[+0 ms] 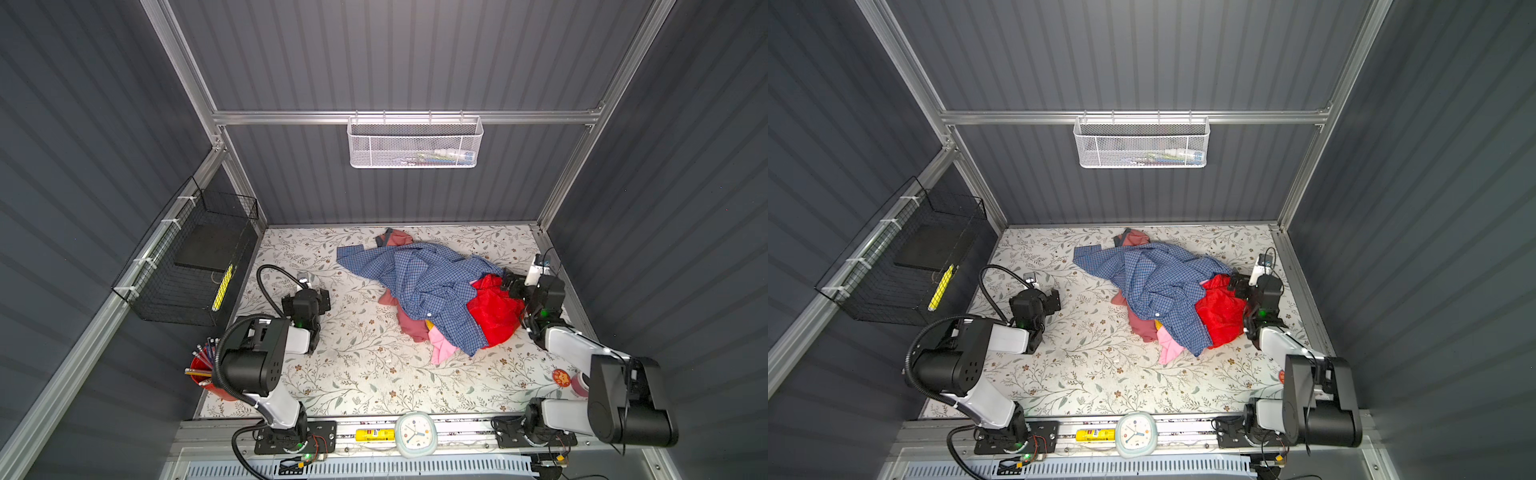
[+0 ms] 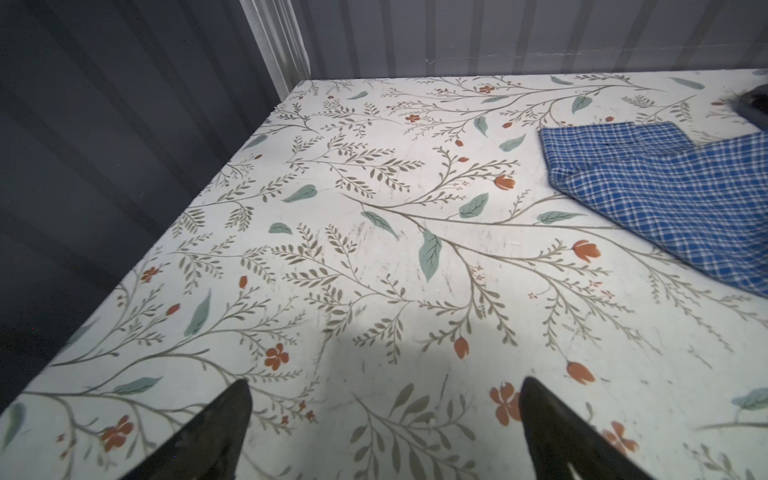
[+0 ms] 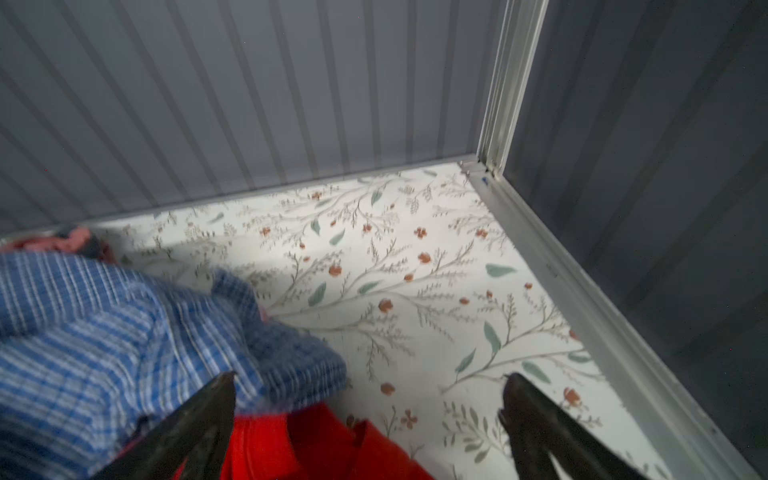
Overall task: Pick out a specific cloth from the pile
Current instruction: 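Reach the right gripper across to the pink sweater under the blue shirt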
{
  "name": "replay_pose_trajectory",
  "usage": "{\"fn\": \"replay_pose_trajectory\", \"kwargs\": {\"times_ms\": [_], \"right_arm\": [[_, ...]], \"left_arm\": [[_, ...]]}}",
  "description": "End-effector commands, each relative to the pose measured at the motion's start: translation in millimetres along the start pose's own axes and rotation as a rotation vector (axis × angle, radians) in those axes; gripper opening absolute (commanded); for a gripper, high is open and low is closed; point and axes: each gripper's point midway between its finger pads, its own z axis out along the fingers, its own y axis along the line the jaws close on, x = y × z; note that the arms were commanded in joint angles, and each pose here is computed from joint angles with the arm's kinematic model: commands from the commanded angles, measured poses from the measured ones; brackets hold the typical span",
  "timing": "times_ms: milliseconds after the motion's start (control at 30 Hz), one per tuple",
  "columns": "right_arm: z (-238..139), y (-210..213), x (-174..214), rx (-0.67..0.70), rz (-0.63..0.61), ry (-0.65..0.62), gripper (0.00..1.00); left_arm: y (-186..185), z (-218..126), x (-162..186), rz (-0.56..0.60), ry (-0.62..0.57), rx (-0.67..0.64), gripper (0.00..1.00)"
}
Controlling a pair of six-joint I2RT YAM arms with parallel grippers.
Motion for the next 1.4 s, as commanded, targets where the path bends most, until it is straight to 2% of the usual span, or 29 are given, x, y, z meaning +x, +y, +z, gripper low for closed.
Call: {"fn": "replay_pose_trajectory", "kwargs": {"times_ms": [0,167,300,333,400,467,633,933,1000,1200,1300,1367], "right_arm": [[-9,2,-8,-0.003,0.061,0.12,0.99],[-23,35,-43,-0.131,0.107,0.131,0.96],[-45,89,-55,-0.247,-0.045,0.124,0.94],[-52,107,-53,-0.289,-0.105,0.145,0.99],[-62,131,-47,-0.336,-0.17,0.188,0.99],[-72,155,-38,-0.378,-0.243,0.208,0.99],[-99,216,-11,-0.446,-0.525,0.232,0.98],[-135,278,67,-0.468,-1.0,0.382,0.88],[-142,278,87,-0.468,-1.069,0.436,0.86],[-174,285,129,-0.563,-1.14,0.536,0.78],[-182,279,154,-0.563,-1.25,0.571,0.74],[-182,279,162,-0.555,-1.264,0.596,0.71]], "left_arm": [[13,-7,-29,-0.047,0.057,-0.064,1.0],[5,-18,-51,-0.085,0.101,0.002,1.0],[0,-32,-60,-0.131,0.098,0.059,1.0],[0,-35,-59,-0.139,0.1,0.071,1.0],[-1,-40,-58,-0.154,0.104,0.085,1.0],[-1,-44,-55,-0.157,0.109,0.096,1.0],[5,-47,-45,-0.155,0.13,0.065,1.0],[9,-49,-38,-0.168,0.14,0.047,1.0],[10,-50,-36,-0.167,0.144,0.045,1.0],[10,-51,-34,-0.154,0.152,0.047,1.0],[11,-52,-33,-0.15,0.158,0.046,1.0],[11,-53,-31,-0.149,0.161,0.047,1.0]]}}
